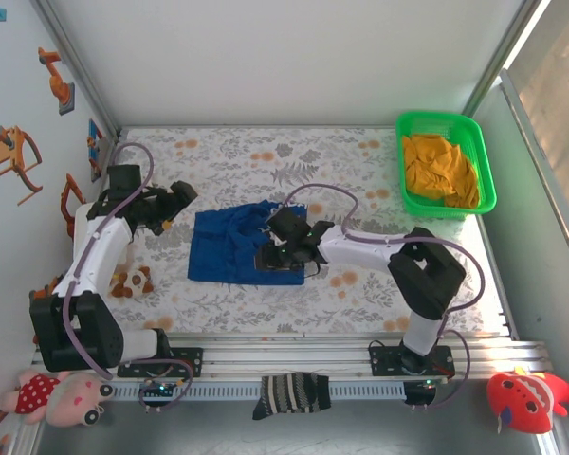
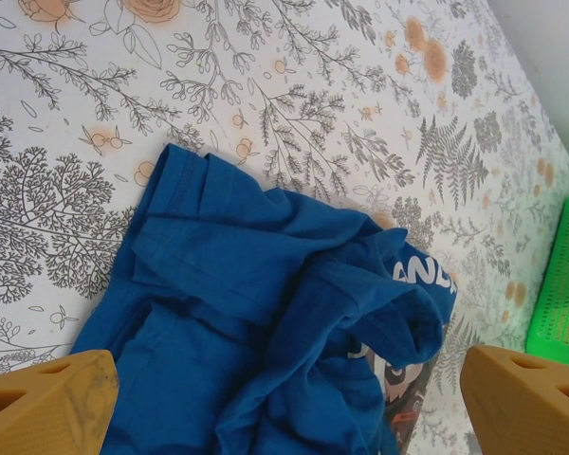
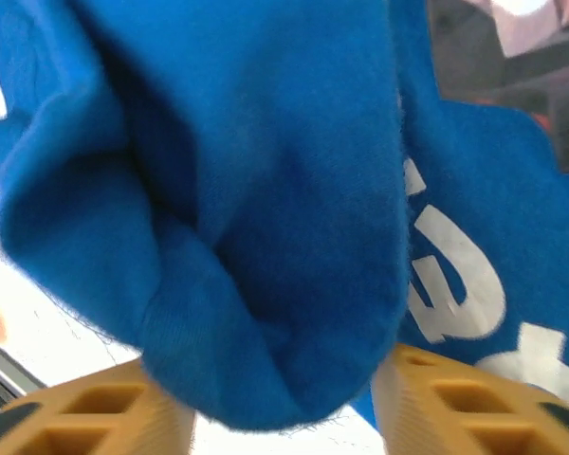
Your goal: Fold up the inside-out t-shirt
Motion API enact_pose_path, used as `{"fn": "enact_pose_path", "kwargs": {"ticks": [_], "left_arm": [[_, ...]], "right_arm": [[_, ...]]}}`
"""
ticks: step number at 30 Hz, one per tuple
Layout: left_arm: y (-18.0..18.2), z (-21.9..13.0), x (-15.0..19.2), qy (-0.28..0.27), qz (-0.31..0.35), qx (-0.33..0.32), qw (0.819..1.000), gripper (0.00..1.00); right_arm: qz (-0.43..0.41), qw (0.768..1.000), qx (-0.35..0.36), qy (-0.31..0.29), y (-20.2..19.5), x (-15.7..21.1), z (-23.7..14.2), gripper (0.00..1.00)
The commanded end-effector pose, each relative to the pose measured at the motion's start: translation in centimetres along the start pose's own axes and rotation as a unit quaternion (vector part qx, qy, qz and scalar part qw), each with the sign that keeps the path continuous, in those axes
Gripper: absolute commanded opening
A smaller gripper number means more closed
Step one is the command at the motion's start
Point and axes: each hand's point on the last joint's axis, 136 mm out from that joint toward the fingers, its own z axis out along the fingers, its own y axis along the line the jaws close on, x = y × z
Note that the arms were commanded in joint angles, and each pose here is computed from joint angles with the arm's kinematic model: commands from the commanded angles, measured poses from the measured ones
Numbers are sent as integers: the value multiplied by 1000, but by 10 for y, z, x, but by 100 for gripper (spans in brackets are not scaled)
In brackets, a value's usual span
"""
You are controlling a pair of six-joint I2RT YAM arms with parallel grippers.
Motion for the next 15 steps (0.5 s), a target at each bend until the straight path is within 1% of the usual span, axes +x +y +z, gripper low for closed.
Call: {"fn": "enact_pose_path", "kwargs": {"ticks": [1, 2, 3, 7, 9, 12, 15], "left_arm": [[2, -3, 11, 13, -11, 1, 1000, 93], [2, -4, 11, 11, -11, 2, 1000, 93], [2, -4, 11, 11, -11, 3, 1000, 93], [-2, -7, 11, 8, -10, 10, 1000, 93], [-4, -9, 10, 7, -9, 12, 1000, 93], [-5, -11, 10, 5, -10, 15, 1000, 93], [-6, -12, 10, 4, -9, 15, 1000, 93]], "right_arm": [[-26, 998, -58, -25, 35, -21, -6, 16], [-29, 997, -72, -26, 42, -22, -8, 7], [-33, 996, -85, -26, 49, -23, -10, 0], [-52, 992, -113, -16, 74, -20, -15, 0], [-63, 991, -121, -7, 88, -17, -8, 0], [-80, 988, -135, 10, 115, -9, 11, 0], [-104, 982, -150, 42, 143, 6, 40, 0]]}}
